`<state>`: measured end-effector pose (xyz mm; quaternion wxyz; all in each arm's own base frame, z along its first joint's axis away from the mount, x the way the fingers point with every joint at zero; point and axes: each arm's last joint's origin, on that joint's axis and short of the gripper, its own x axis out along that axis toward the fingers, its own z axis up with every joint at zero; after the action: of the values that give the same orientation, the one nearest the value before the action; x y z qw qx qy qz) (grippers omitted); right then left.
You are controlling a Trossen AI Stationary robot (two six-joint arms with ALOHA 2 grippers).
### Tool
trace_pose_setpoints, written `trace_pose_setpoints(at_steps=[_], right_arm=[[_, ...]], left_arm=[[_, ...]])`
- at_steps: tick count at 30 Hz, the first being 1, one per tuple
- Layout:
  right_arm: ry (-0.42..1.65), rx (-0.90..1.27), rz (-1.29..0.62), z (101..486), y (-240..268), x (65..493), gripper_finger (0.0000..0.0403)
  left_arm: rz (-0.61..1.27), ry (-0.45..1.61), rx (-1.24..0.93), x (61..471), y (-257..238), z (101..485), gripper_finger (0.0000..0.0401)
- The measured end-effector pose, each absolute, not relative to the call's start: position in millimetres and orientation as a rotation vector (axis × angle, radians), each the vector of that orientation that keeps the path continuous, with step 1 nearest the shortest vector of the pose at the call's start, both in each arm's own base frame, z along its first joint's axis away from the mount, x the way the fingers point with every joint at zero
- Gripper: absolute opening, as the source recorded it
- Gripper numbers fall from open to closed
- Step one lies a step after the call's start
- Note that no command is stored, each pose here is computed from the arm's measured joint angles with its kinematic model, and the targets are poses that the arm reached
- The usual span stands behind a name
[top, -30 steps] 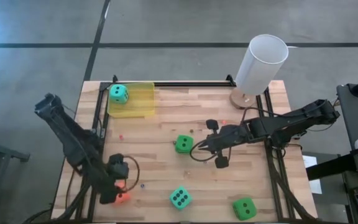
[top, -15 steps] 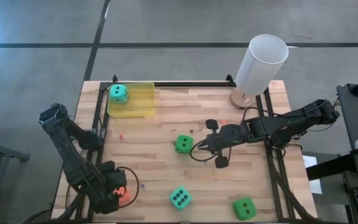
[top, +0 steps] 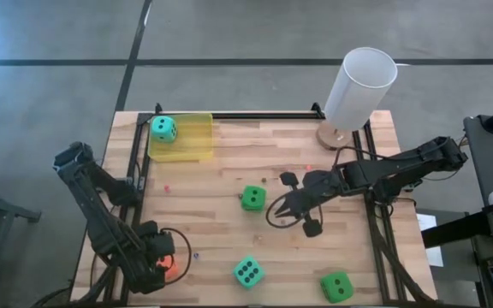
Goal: Pick & Place Dice
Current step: Put the orange large die into the yellow container
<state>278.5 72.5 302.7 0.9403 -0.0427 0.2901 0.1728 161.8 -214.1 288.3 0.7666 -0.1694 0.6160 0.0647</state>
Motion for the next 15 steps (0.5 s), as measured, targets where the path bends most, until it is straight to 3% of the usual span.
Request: trace_pose_setpoints(at_steps=[15], right_arm=[[0.602, -0.050, 0.342, 302.0, 72.6, 278.8, 0.0028]], left_arm=[[0.155, 1.337, -0.385, 161.8, -214.1, 288.3, 0.0294]])
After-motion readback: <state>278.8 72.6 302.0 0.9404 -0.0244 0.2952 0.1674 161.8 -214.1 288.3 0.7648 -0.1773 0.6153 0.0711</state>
